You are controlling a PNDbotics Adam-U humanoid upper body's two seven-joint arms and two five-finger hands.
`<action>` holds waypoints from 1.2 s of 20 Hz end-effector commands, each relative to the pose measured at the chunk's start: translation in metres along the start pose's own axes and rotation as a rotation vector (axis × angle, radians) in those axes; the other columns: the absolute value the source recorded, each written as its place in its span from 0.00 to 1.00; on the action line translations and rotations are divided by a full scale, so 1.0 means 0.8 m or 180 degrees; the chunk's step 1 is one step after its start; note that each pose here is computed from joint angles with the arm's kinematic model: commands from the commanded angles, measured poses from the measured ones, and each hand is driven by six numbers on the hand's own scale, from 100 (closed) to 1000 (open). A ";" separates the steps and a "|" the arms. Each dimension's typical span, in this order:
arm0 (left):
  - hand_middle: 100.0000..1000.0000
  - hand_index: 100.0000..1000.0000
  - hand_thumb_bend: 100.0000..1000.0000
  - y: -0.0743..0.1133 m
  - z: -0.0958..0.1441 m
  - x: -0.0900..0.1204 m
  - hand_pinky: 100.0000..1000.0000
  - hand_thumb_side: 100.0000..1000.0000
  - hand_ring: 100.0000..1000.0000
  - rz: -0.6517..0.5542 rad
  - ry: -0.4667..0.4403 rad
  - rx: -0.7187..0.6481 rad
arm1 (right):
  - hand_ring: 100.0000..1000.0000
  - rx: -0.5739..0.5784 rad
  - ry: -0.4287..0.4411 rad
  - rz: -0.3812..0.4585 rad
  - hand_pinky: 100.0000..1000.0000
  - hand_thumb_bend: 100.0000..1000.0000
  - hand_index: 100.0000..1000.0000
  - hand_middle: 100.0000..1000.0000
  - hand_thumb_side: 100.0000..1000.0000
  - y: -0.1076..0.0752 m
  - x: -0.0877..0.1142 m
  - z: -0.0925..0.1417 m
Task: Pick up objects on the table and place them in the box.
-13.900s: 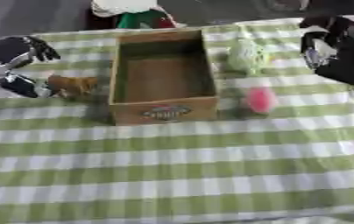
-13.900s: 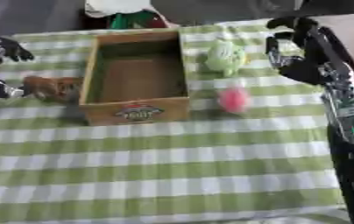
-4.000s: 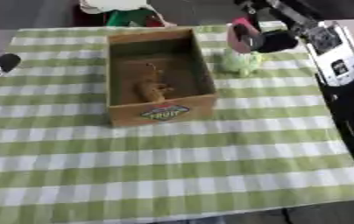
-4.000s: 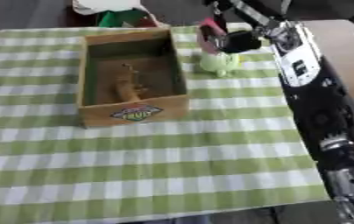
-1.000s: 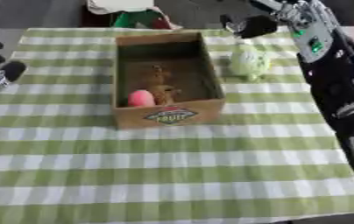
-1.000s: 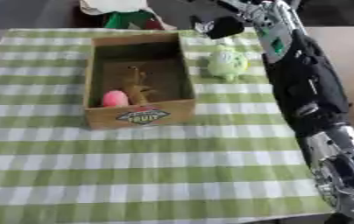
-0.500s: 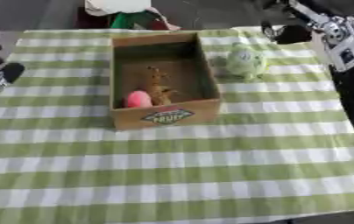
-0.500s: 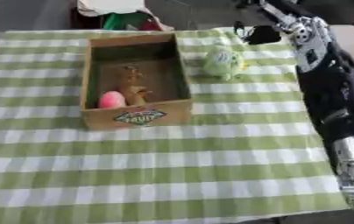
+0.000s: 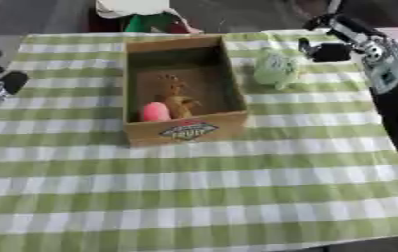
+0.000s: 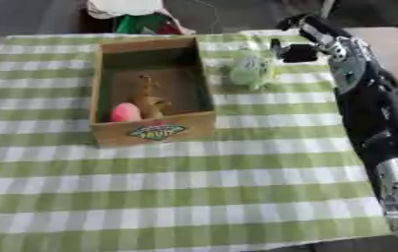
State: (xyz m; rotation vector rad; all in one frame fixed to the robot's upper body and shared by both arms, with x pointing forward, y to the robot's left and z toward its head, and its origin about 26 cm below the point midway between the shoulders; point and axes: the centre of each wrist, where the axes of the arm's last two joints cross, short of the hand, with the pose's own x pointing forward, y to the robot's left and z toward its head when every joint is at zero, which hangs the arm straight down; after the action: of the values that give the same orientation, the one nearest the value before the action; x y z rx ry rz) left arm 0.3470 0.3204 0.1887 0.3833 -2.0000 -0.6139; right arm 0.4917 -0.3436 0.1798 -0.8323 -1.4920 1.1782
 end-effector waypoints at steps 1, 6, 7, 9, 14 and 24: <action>0.55 0.74 0.59 0.010 -0.002 0.007 0.62 0.30 0.53 -0.0074 -0.0068 0.0038 | 0.98 -0.0002 -0.0013 0.0076 0.84 0.00 0.85 0.79 0.51 -0.010 0.006 -0.004; 0.55 0.74 0.59 0.009 -0.002 0.008 0.63 0.30 0.53 -0.0059 -0.0079 0.0033 | 0.98 0.0132 -0.0036 0.0084 0.84 0.00 0.86 0.79 0.55 0.008 0.015 -0.010; 0.55 0.74 0.59 0.009 -0.002 0.008 0.63 0.30 0.53 -0.0058 -0.0081 0.0033 | 0.98 0.0157 -0.0040 0.0090 0.84 0.00 0.86 0.79 0.56 0.011 0.016 -0.011; 0.55 0.74 0.59 0.009 -0.002 0.009 0.63 0.30 0.53 -0.0056 -0.0085 0.0031 | 0.98 0.0204 -0.0041 0.0111 0.84 0.00 0.86 0.80 0.56 0.017 0.018 -0.012; 0.55 0.74 0.59 0.008 -0.002 0.009 0.63 0.30 0.53 -0.0051 -0.0094 0.0028 | 0.98 0.0354 -0.0061 0.0225 0.84 0.00 0.88 0.82 0.61 0.029 0.023 -0.015; 0.56 0.74 0.58 0.008 -0.003 0.009 0.63 0.30 0.53 -0.0046 -0.0104 0.0014 | 0.93 0.0900 -0.0191 0.0739 0.80 0.00 0.85 0.72 0.39 0.050 0.035 -0.020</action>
State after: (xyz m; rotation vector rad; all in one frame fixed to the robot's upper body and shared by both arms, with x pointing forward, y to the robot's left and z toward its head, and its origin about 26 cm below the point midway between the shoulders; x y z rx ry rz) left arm 0.3470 0.3200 0.1886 0.3781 -2.0032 -0.6195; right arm 0.4961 -0.3045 0.1453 -0.7757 -1.2821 1.5135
